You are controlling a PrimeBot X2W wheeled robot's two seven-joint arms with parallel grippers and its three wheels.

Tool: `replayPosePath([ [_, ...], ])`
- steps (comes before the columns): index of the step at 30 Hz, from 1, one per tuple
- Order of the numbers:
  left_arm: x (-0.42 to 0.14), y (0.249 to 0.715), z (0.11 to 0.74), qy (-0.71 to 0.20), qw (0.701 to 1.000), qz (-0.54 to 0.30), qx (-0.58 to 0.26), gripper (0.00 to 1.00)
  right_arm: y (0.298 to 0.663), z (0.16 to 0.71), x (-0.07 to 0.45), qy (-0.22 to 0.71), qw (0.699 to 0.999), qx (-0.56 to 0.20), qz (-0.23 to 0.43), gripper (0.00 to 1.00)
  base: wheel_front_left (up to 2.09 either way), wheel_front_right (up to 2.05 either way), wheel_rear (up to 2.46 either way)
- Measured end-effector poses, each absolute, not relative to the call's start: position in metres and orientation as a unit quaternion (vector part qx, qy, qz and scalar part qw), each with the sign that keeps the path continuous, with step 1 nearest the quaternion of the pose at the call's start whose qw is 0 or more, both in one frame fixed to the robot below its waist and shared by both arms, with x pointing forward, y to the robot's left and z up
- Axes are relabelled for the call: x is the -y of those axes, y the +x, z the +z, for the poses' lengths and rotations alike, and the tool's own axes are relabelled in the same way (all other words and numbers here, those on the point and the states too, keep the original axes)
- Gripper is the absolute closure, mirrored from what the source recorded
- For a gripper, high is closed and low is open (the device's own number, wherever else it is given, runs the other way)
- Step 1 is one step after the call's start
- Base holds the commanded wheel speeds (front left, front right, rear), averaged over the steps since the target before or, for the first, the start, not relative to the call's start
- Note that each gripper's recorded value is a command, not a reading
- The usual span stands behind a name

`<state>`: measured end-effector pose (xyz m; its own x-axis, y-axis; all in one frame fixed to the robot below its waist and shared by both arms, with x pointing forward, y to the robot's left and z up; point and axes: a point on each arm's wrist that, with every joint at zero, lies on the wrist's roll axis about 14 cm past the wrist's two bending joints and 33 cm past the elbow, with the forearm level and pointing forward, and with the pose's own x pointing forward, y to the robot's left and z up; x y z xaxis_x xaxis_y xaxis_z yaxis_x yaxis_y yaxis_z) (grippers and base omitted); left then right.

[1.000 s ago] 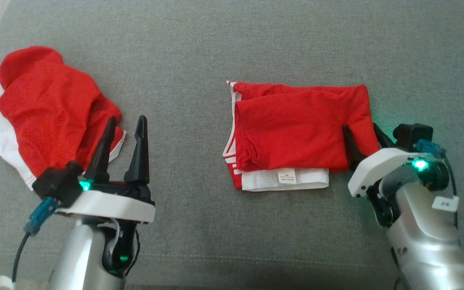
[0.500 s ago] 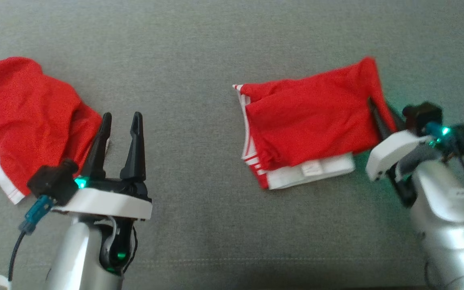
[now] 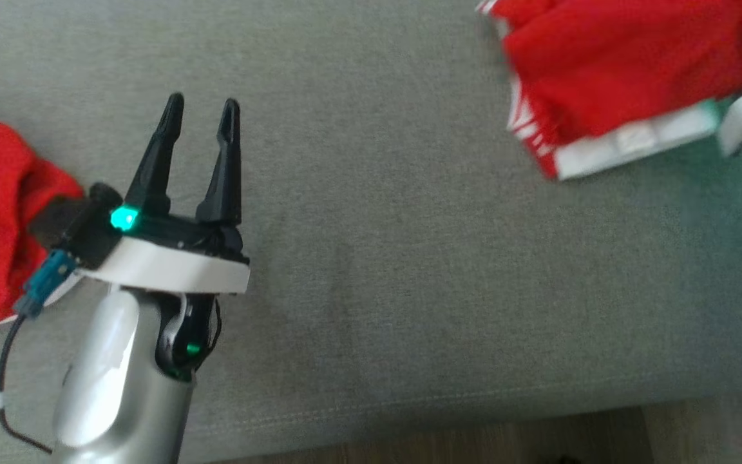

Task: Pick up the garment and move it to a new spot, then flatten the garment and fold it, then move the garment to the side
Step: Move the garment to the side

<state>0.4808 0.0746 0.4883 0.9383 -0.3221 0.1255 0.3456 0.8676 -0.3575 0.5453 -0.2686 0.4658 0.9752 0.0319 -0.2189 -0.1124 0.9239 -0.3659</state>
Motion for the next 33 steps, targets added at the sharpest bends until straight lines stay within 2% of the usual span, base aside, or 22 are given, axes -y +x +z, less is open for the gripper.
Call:
replayPosePath([
  [10, -0.037, 0.507, 0.476, -0.223, 0.949, -0.22, 0.025, 0.0, 0.557, 0.465, 0.342, -0.138, 0.979, -0.132, -0.073, 1.0, 0.0, 0.0, 0.0],
  [19, -0.041, 0.509, 0.468, -0.219, 0.95, -0.22, 0.017, 0.0, 0.554, 0.458, 0.349, -0.14, 0.976, -0.144, -0.089, 1.0, 0.0, 0.0, 0.0],
  [20, -0.041, 0.509, 0.469, -0.219, 0.95, -0.22, 0.018, 0.0, 0.554, 0.458, 0.349, -0.142, 0.975, -0.145, -0.091, 0.86, 0.0, 0.0, 0.0],
  [21, -0.041, 0.509, 0.469, -0.221, 0.95, -0.219, 0.018, 0.0, 0.553, 0.458, 0.351, -0.143, 0.974, -0.146, -0.095, 0.2, 0.0, 0.0, 0.0],
  [22, -0.042, 0.509, 0.469, -0.222, 0.95, -0.218, 0.018, 0.0, 0.553, 0.46, 0.353, -0.14, 0.975, -0.143, -0.1, 0.0, 0.0, 0.0, 0.0],
  [29, -0.052, 0.507, 0.478, -0.218, 0.953, -0.207, 0.025, 0.0, 0.559, 0.486, 0.345, -0.142, 0.979, -0.106, -0.1, 0.0, 0.0, 0.0, 0.0],
  [33, -0.06, 0.498, 0.491, -0.219, 0.956, -0.194, 0.035, 0.0, 0.567, 0.52, 0.316, -0.152, 0.984, -0.056, -0.071, 0.0, 0.0, 0.0, 0.0],
])
